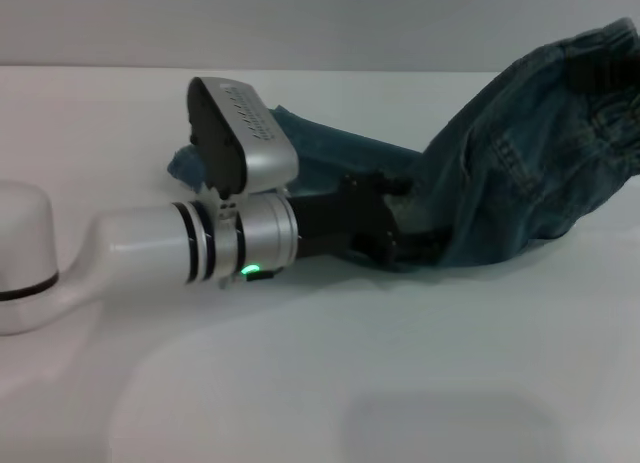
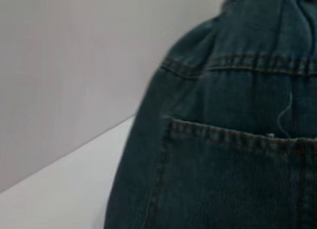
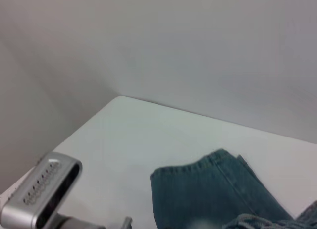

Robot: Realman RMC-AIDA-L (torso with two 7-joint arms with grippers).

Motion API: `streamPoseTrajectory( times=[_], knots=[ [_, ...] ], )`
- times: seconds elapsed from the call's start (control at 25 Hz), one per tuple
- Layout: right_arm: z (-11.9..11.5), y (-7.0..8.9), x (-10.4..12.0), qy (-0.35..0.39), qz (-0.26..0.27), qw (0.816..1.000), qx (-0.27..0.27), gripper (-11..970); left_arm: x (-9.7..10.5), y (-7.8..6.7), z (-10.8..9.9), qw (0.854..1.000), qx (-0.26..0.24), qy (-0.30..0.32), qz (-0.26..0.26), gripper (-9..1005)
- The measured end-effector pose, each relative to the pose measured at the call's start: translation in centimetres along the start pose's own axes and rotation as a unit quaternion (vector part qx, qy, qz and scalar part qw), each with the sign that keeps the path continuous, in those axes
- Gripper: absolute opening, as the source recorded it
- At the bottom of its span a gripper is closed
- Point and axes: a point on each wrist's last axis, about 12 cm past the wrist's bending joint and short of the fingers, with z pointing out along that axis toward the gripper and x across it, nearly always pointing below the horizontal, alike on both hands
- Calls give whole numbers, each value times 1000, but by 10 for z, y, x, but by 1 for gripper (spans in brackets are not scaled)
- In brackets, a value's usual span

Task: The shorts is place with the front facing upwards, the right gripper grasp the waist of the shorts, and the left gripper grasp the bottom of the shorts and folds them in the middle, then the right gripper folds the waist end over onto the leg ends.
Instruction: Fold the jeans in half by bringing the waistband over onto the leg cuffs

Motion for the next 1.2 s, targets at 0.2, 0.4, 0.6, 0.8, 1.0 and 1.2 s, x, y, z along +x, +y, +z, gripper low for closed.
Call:
streamPoseTrajectory(
  times=[0.2,0.4,0.6,0.8,1.0,1.2],
  knots=[
    [1,3,-8,2,-8,1000,-5,76,0,-9,9,1000,5,9,-2,813],
    [0,6,-15,1,-16,1000,-12,76,-1,-17,13,1000,12,3,-14,813],
    [1,9,-21,4,-25,1000,-18,76,-2,-21,13,1000,15,-5,-23,813],
    [3,13,-23,4,-32,999,-33,76,-3,-24,13,999,17,-19,-36,813],
    [4,15,-22,9,-33,999,-39,76,-6,-34,16,998,32,-27,-40,813],
    [6,17,-20,20,-36,998,-47,76,-8,-42,19,997,44,-33,-46,813]
  ],
)
